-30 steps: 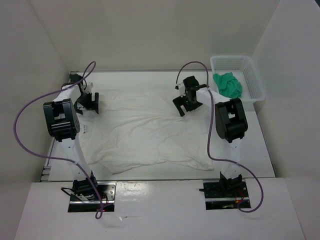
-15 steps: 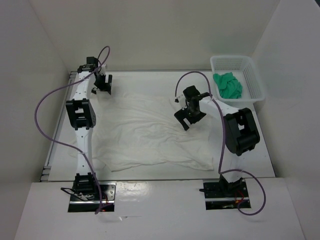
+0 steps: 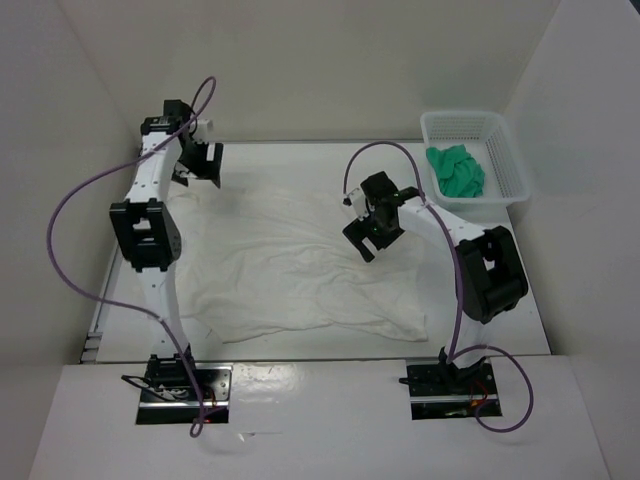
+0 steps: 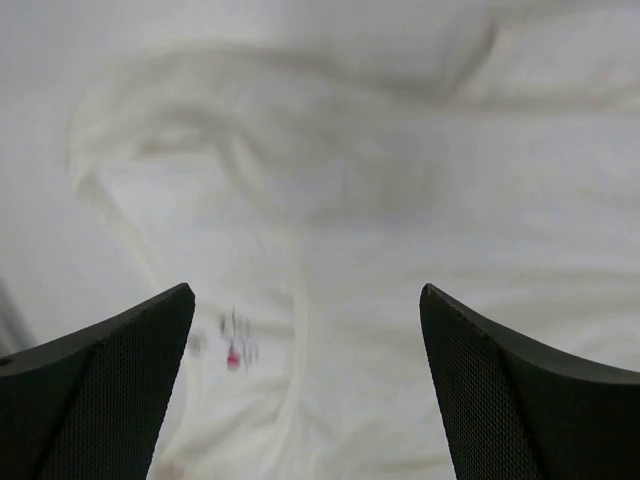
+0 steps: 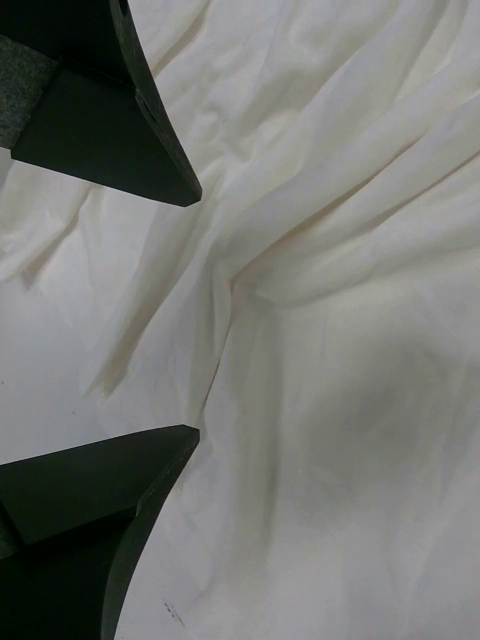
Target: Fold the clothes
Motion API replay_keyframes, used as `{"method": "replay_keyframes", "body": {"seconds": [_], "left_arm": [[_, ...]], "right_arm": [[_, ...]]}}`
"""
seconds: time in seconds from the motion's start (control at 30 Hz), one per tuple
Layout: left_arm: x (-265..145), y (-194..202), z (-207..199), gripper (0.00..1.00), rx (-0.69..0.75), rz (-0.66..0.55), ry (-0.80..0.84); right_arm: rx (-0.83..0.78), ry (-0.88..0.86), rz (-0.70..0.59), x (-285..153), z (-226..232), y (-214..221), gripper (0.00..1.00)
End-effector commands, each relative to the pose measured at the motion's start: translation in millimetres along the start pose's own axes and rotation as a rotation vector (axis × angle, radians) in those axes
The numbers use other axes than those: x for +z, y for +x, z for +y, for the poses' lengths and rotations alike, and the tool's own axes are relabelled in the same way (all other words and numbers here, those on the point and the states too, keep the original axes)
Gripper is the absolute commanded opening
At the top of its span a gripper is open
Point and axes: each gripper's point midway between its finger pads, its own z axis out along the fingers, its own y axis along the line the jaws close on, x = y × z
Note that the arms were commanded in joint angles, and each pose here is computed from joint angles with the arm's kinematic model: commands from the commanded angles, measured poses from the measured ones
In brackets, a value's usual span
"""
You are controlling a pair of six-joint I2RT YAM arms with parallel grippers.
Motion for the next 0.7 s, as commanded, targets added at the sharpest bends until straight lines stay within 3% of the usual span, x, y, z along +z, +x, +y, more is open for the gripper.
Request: {"method": "replay_keyframes", "body": {"seconds": [0.0, 0.1, 0.23, 0.37, 0.43, 0.67], "left_arm": [[-67.5, 25.9, 10.0, 0.99, 0.040, -0.090, -0.104], [-35.7, 97.8, 19.0, 0.99, 0.061, 0.030, -0.177], [-22.7, 142.9, 22.3, 0.99, 0.031, 0.064, -0.151], [-1.5, 157.6, 26.4, 0.99, 0.021, 0.088, -0.151], [9.8, 164.6, 24.7, 0.99, 0.009, 0.115, -0.138], [25.4, 176.0, 20.1, 0.99, -0.012, 0.141, -0.113]], "right_arm": [[0.009, -0.018, -0.047, -11.0, 6.3, -8.5, 0.99], [0.009, 0.015, -0.078, -16.4, 0.2, -15.0, 0.99], [0.026, 0.144, -0.160, -26.4, -26.7, -46.4, 0.99], [0.107, 0.196, -0.186, -18.0, -59.5, -71.2, 0.99], [0.158, 0.137, -0.190, -7.1, -64.9, -82.8, 0.99], [0.223, 0.102, -0.167, 23.7, -92.2, -89.6, 0.99]]}}
